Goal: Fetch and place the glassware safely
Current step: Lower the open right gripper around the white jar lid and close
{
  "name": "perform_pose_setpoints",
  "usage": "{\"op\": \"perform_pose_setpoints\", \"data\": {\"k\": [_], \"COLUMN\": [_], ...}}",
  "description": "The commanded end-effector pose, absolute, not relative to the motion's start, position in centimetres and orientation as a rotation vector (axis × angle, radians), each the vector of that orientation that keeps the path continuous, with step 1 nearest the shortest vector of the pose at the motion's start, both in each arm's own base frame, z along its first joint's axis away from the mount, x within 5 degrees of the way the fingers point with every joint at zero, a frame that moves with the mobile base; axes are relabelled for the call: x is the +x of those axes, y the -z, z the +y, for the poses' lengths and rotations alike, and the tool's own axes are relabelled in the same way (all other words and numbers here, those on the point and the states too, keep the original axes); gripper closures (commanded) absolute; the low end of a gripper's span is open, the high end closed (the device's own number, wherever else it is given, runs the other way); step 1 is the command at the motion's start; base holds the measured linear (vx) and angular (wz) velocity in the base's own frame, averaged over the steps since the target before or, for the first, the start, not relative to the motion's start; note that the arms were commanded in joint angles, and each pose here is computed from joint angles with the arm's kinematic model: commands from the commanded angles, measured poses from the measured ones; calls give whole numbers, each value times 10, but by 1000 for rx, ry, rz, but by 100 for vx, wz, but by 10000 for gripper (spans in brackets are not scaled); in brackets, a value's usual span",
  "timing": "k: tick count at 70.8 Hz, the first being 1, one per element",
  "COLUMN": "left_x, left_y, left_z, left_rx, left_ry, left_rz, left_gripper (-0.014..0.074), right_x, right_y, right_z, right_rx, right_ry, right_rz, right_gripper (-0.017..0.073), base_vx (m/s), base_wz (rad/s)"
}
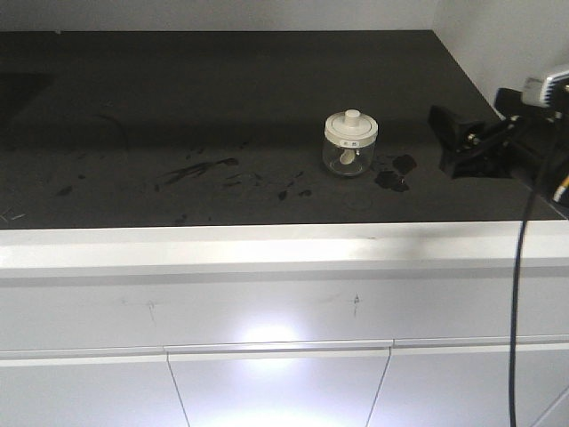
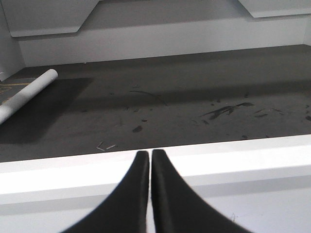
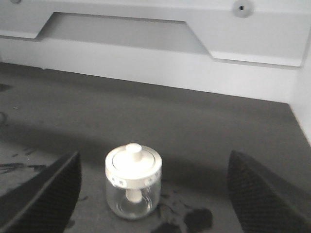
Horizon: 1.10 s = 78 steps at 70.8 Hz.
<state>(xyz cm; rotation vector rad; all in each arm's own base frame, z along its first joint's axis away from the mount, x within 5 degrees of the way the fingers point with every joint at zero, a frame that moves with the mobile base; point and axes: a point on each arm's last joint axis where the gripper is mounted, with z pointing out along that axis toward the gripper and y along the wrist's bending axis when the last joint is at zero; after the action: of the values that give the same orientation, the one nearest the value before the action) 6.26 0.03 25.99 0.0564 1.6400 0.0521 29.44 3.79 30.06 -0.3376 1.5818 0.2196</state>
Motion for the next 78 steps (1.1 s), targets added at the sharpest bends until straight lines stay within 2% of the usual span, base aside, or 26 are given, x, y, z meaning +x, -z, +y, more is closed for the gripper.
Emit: {"op": "perform_pose_setpoints", "data": {"k": [1,14,26,45,60,76,77,78], "left_x": [63,63,63,63,63,63,63,63], "left_y": [-274,-274,-274,-274,-274,-274,-274,-274], "left_z": [0,0,0,0,0,0,0,0], "left_rx": [50,50,50,50,50,50,50,50], "left_ry": [-37,-37,-37,-37,-37,-37,-37,-37], "left_rz": [1555,1555,1555,1555,1555,1556,1556,1556], "left_gripper": [601,601,601,601,601,601,601,601], "right_x": [313,355,392,434,456,464,477,478], "right_y": [-319,-308,-303,-291,-268,-238,-249,-248], "right_z": [43,51,55,93,95,97,95,95], "right_rx": [-377,-452,-441,-531,-439,-441,-419,-418], "right_ry": [-273,-308,-380,-402,-416,-433,-379,-377], "right_rz": [1441,1408,1366,1370,1432,1481,1450,1456], "right_gripper": [-30,-30,-30,-30,-20,-20,42,44], "base_vx": [0,0,0,0,0,0,0,0], "base_wz": [0,0,0,0,0,0,0,0]}}
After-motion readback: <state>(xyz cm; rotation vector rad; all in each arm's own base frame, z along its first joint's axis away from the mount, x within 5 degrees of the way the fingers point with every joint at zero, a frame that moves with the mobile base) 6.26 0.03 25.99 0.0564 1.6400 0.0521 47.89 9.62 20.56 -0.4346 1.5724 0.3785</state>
